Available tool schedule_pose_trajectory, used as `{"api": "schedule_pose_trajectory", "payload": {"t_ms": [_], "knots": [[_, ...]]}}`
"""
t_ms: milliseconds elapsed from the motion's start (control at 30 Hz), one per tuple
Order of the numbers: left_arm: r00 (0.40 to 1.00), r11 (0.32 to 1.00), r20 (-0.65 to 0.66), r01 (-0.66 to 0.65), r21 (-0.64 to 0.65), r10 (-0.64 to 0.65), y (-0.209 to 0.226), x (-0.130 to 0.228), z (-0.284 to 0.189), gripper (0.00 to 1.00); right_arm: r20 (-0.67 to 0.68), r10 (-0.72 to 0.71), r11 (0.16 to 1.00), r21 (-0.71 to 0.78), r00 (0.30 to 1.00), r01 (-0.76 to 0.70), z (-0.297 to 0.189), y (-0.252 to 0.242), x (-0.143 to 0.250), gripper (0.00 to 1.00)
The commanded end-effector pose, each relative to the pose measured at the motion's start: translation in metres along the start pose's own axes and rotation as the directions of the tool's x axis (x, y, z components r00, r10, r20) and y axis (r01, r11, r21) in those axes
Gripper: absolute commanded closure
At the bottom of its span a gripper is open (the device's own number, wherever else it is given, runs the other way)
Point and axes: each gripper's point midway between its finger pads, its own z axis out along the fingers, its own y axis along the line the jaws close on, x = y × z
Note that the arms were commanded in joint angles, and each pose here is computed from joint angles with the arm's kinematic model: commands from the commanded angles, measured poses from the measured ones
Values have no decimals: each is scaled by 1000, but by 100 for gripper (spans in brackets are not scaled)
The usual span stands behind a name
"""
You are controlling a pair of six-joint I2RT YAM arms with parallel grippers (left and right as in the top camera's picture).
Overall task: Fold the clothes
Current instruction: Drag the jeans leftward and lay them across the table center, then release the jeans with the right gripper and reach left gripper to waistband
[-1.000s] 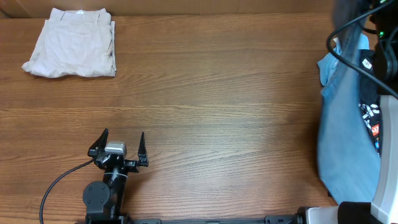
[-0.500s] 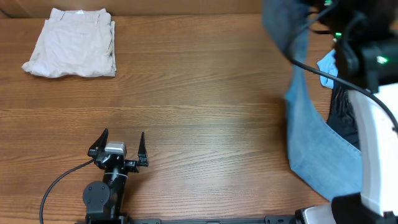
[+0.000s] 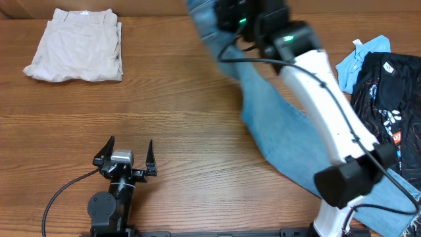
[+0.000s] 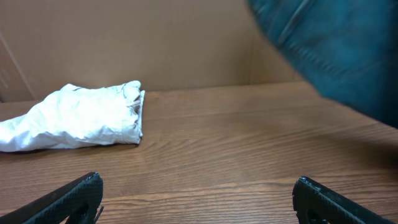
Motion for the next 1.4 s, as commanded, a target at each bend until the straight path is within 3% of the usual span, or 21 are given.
{"api": "schedule_pose_trajectory", "payload": {"t_ms": [0, 300, 367, 500, 633, 867, 1033, 1200, 1367], "knots": [[1000, 1000, 5, -12, -17, 12, 3, 0, 0, 0, -28, -27, 992, -125, 999, 23, 5, 57, 23, 96], [1000, 1000, 5, -12, -17, 12, 3, 0, 0, 0, -101, -107, 969, -236, 989, 80, 15, 122, 85, 95], [1000, 1000, 5, -12, -17, 12, 3, 0, 0, 0, -110, -118, 965, -249, 987, 87, 14, 130, 93, 76], [1000, 1000, 4, -12, -17, 12, 3, 0, 0, 0, -98, -160, 960, -248, 982, 131, 13, 134, 97, 16], [1000, 1000, 5, -12, -17, 12, 3, 0, 0, 0, -30, -169, 981, -101, 985, 166, 13, 105, 77, 0], [1000, 1000, 5, -12, -17, 12, 3, 0, 0, 0, 97, -150, 975, 178, 984, 131, -52, 35, 8, 0], [1000, 1000, 5, -12, -17, 12, 3, 0, 0, 0, 87, -92, 948, 313, 992, 61, -127, -24, -18, 0], [1000, 1000, 5, -12, -17, 12, 3, 0, 0, 0, -27, 7, 907, 421, 1000, 5, -186, -77, 0, 0], [1000, 1000, 5, -12, -17, 12, 3, 0, 0, 0, -185, 97, 841, 541, 978, 18, -210, -113, 40, 0]]}}
